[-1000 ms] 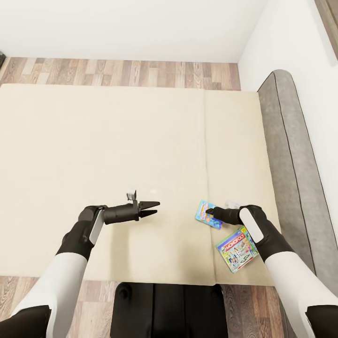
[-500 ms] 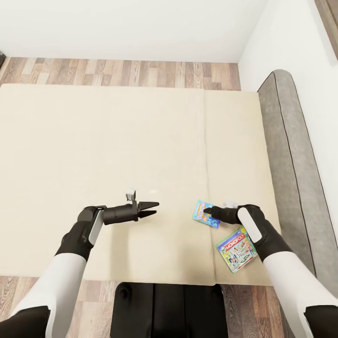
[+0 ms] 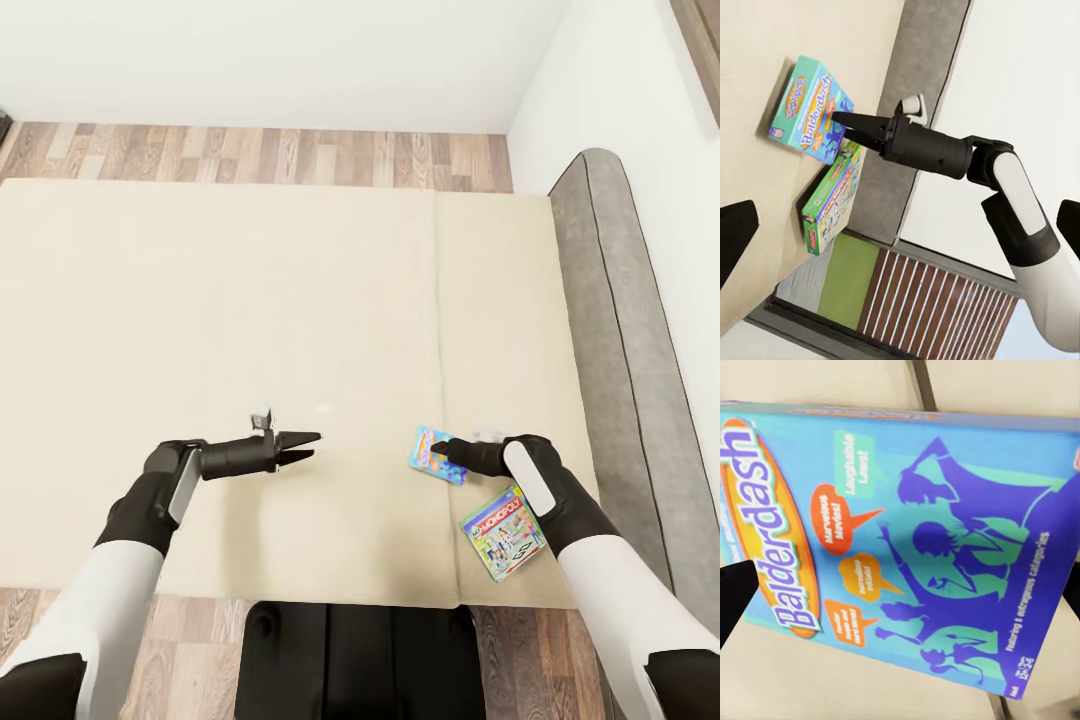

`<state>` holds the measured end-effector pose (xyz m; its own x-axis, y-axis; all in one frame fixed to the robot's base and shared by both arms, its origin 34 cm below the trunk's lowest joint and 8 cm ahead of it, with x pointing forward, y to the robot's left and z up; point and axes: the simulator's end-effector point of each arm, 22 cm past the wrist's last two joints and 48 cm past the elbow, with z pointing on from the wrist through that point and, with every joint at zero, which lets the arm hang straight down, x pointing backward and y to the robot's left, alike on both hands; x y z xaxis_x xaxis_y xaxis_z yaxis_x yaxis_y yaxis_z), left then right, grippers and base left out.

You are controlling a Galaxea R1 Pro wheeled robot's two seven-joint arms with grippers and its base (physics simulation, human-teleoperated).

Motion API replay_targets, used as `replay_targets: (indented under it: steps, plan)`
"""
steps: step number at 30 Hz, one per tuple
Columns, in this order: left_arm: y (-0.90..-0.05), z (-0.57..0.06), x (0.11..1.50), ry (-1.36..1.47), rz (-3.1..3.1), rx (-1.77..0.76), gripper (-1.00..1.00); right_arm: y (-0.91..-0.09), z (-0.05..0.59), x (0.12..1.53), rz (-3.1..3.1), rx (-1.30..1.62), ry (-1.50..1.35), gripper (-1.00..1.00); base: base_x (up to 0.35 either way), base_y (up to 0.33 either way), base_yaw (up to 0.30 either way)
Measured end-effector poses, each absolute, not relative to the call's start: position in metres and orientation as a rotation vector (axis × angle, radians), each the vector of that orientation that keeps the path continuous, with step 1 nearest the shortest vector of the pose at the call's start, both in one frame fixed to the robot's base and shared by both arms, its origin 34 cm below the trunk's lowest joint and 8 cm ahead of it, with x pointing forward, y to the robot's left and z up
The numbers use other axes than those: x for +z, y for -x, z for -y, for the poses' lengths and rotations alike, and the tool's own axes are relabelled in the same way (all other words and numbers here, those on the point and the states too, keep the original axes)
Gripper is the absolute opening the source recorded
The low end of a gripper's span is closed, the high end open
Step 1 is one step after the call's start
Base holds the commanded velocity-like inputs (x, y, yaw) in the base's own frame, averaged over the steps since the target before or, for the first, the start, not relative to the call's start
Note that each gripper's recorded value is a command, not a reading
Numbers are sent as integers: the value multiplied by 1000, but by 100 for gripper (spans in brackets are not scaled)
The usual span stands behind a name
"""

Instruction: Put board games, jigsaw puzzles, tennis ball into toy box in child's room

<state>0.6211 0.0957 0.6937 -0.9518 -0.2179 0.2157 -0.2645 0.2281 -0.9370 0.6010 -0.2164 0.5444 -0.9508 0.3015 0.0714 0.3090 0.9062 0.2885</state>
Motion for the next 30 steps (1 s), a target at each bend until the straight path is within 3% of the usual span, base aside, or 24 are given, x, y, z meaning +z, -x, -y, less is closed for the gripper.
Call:
replay_targets:
  steps: [7,30]
  plan:
    - [-627,-120,710,-475,2397,1953,100,-601,211,545,3040,-479,490,100,0,0,0]
    - [-627,-113,740,-376,2357,2067,100,-591,207,543,3024,-487,491,100,0,0,0]
